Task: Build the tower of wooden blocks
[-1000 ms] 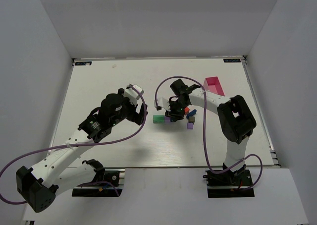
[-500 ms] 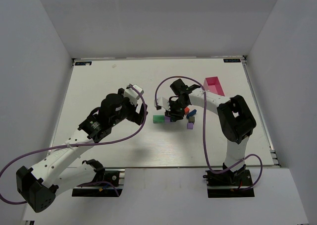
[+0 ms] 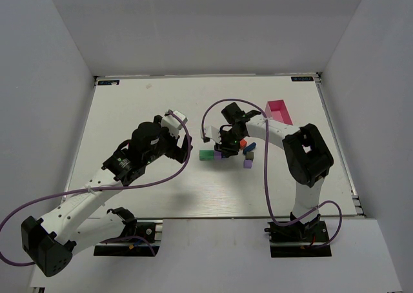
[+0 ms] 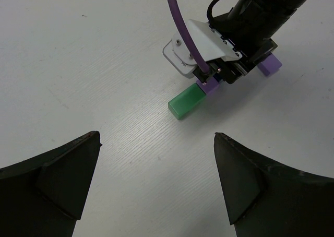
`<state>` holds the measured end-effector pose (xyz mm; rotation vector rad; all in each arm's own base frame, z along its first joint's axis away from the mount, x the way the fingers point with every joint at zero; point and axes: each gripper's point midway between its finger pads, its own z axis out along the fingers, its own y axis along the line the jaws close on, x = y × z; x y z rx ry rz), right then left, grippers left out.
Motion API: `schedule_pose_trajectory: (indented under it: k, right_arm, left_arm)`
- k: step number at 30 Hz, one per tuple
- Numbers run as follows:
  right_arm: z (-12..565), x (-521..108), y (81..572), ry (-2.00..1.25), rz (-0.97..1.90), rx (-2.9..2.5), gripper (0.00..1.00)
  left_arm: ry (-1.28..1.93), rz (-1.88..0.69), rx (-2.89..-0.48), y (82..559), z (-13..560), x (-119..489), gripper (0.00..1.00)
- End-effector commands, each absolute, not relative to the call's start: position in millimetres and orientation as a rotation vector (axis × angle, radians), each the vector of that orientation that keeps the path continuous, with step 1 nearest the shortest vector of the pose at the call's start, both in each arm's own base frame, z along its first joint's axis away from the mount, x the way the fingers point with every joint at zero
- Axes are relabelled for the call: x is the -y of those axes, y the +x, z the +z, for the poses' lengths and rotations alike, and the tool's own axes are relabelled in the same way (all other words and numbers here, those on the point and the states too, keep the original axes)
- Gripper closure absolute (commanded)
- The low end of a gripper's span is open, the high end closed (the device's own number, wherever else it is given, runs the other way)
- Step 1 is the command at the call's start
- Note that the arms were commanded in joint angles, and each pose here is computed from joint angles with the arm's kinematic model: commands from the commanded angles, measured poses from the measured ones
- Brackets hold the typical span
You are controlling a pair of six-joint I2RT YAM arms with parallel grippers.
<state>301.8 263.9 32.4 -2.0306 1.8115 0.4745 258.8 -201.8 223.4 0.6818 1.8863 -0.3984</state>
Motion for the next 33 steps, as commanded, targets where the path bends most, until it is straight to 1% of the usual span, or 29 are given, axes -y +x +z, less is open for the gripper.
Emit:
schedule_pose_trajectory:
  k: [1,33]
  right_arm:
    - [31.1,-269.5,298.2,-2.024,0.508,-1.806,0.88]
    - [29.5,-267.8,290.6,-2.052,0.538,-1.815,0.88]
  left_arm:
    - [0.674,-0.397,-1.865,257.9,228.5,198.4,0.00]
    - [0.674,-0.397,-1.865,257.9,228.5,198.4,0.00]
